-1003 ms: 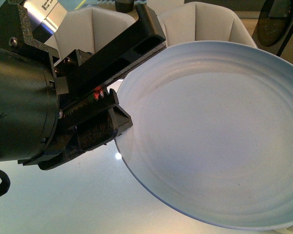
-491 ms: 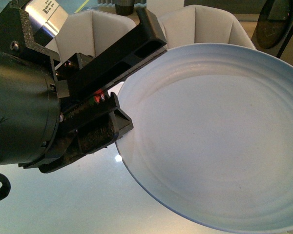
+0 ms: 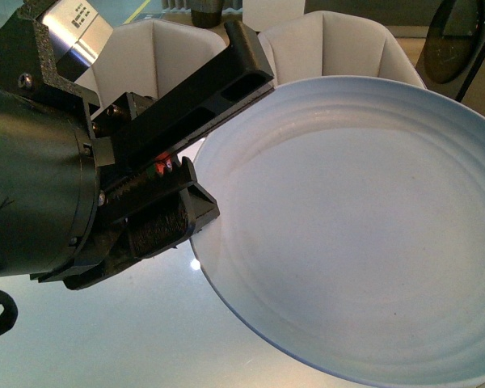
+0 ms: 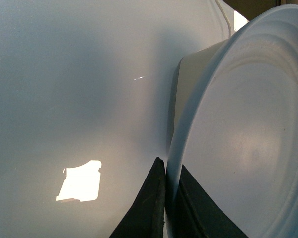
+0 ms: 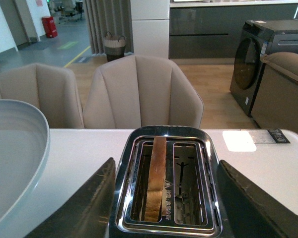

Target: Left arm holds plate, right arm toasts bread

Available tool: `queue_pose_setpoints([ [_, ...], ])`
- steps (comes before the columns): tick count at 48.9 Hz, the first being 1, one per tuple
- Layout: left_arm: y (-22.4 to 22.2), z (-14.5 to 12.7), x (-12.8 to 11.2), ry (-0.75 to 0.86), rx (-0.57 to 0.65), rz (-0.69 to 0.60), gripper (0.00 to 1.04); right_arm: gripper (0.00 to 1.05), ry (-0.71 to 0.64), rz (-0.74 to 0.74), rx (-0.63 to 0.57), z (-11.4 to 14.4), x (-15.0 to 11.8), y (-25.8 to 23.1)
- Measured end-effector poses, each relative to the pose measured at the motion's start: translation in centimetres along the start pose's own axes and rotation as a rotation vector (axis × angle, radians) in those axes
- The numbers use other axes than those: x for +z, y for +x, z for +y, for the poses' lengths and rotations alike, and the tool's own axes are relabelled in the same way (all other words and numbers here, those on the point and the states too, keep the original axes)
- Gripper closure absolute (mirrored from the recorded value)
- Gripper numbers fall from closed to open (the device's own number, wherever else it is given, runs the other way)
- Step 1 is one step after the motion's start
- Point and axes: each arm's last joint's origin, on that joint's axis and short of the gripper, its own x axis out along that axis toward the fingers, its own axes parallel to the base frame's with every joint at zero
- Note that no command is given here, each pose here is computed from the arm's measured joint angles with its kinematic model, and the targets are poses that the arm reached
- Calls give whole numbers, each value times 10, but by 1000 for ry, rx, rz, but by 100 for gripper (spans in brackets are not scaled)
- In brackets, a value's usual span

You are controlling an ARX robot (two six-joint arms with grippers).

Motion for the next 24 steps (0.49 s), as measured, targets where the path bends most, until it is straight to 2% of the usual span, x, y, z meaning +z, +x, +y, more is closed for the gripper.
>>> queue_pose_setpoints([
  [10, 0, 0, 0, 0, 0, 0, 102, 8, 0, 0, 0, 0, 0, 0],
  [24, 0, 0, 0, 0, 0, 0, 102, 9, 0, 0, 0, 0, 0, 0],
])
